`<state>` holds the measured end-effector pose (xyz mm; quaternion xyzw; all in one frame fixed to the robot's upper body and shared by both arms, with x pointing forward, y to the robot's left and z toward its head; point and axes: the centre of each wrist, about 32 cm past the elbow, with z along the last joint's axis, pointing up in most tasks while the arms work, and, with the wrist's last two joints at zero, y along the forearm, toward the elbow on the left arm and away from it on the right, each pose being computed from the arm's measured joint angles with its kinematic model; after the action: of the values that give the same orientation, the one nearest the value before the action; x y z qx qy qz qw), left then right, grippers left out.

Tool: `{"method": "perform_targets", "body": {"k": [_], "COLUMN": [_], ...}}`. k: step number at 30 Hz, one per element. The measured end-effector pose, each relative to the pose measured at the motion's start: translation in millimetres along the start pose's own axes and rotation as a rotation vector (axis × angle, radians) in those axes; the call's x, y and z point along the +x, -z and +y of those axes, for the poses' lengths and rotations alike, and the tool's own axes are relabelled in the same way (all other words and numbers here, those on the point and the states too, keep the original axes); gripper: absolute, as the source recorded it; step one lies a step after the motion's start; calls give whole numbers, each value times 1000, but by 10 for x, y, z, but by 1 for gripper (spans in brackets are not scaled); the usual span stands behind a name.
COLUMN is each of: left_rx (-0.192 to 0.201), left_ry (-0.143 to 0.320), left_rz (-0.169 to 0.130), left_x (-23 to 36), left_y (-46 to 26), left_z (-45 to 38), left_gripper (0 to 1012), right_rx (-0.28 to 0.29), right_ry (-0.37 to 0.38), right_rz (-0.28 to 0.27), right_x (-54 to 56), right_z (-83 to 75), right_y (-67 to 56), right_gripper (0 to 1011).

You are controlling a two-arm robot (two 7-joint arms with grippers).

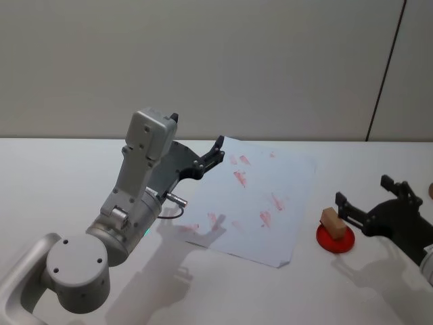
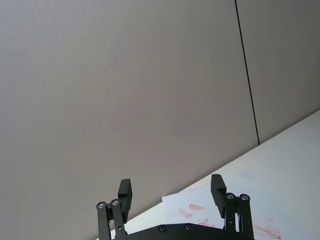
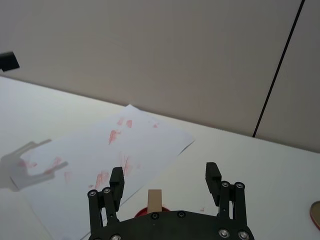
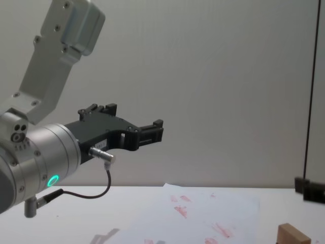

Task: Use the one hand to pick up the stamp and affix it onto the A4 paper.

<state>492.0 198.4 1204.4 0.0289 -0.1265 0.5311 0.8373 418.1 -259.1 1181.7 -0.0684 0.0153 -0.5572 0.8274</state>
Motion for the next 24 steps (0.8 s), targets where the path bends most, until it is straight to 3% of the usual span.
{"method": "perform_targets", "body": {"k": [16, 24], "left_rx": [0, 0], "left_ry": [0, 0], "left_rz": [0, 0], "left_x": [0, 0], "left_y": [0, 0], "left_z": [0, 0], "left_gripper": [1003, 1003], "right_rx": [-164, -219], "right_ry": [2, 11], "right_rz": [-55, -66], "right_x": [-109, -155], "right_z": [187, 301], "right_y": [78, 116], "right_gripper": [1001, 1001]}}
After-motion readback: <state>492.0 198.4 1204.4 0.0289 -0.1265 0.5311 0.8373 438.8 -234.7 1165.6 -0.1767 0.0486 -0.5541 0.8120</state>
